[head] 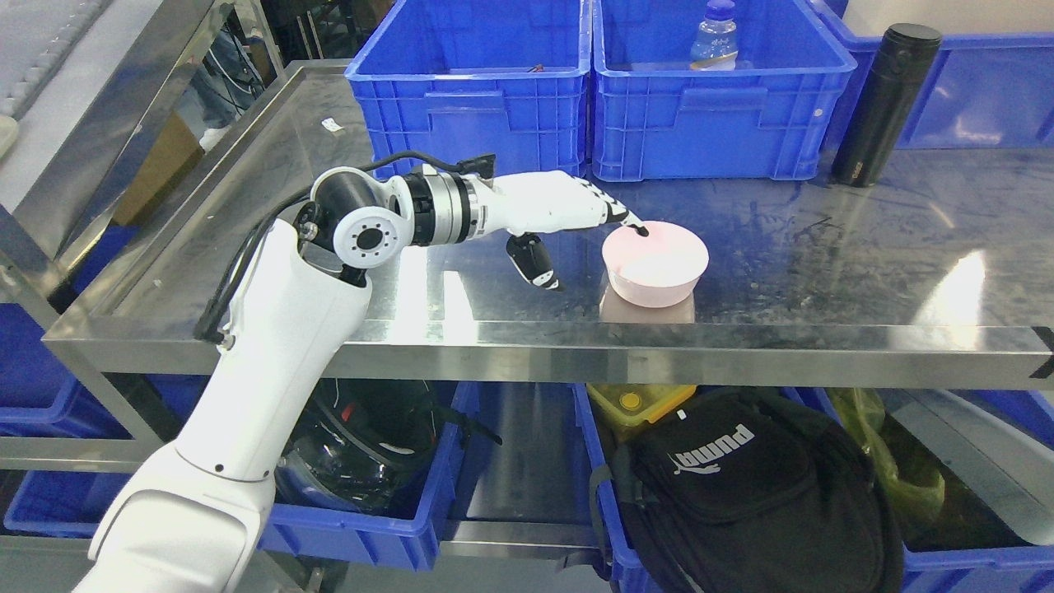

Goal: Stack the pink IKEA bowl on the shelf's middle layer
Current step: 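Grasp the pink bowl rim with the left hand and lift it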

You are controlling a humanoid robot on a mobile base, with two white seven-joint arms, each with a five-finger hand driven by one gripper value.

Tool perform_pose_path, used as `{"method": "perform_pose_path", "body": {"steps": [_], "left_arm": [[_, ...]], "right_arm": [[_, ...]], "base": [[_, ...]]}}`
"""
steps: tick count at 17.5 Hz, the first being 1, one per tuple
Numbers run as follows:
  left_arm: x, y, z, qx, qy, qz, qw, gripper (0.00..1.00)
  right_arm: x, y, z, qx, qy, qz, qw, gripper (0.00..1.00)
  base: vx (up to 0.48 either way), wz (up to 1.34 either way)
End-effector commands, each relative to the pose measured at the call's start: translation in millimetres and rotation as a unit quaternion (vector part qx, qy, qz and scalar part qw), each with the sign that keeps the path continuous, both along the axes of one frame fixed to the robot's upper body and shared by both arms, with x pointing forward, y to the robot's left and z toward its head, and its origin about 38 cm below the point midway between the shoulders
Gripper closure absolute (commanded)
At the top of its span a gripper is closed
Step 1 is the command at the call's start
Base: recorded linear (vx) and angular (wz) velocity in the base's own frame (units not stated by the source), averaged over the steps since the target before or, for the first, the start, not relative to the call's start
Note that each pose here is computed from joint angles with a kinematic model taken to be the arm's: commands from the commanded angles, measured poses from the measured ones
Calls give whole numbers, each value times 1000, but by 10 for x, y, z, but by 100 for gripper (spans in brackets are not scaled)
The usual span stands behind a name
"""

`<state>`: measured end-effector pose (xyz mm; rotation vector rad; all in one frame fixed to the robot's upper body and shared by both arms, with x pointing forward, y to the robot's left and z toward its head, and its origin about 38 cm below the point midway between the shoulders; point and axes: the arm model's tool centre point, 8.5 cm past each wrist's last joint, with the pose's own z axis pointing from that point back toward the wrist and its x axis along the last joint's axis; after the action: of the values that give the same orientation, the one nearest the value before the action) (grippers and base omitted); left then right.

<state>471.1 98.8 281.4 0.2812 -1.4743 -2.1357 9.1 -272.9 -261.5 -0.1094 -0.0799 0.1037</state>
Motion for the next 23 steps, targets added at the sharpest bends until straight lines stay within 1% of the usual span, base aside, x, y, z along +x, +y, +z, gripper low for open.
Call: {"method": "perform_pose_path", "body": {"steps": [1, 8, 12, 18, 20, 23], "left_arm": [[-29, -407, -274, 40, 27, -27, 999, 19], [7, -429, -403, 48, 45, -22, 998, 27], [63, -418, -474, 61, 47, -9, 997, 28], [107, -551, -574, 63, 60, -10, 996, 31], [128, -543, -608, 63, 66, -7, 996, 36], [144, -534, -605, 59, 69, -4, 996, 51]], "right_arm": [[-79, -109, 8, -8, 2, 0, 1000, 0], [-79, -109, 8, -8, 2, 0, 1000, 0], [-79, -109, 8, -8, 2, 0, 1000, 0], [-79, -109, 8, -8, 2, 0, 1000, 0], [-79, -109, 8, -8, 2, 0, 1000, 0], [-79, -109, 8, -8, 2, 0, 1000, 0]], "base": [[0, 0], [0, 0], [0, 0], [0, 0], [0, 0], [0, 0]]}}
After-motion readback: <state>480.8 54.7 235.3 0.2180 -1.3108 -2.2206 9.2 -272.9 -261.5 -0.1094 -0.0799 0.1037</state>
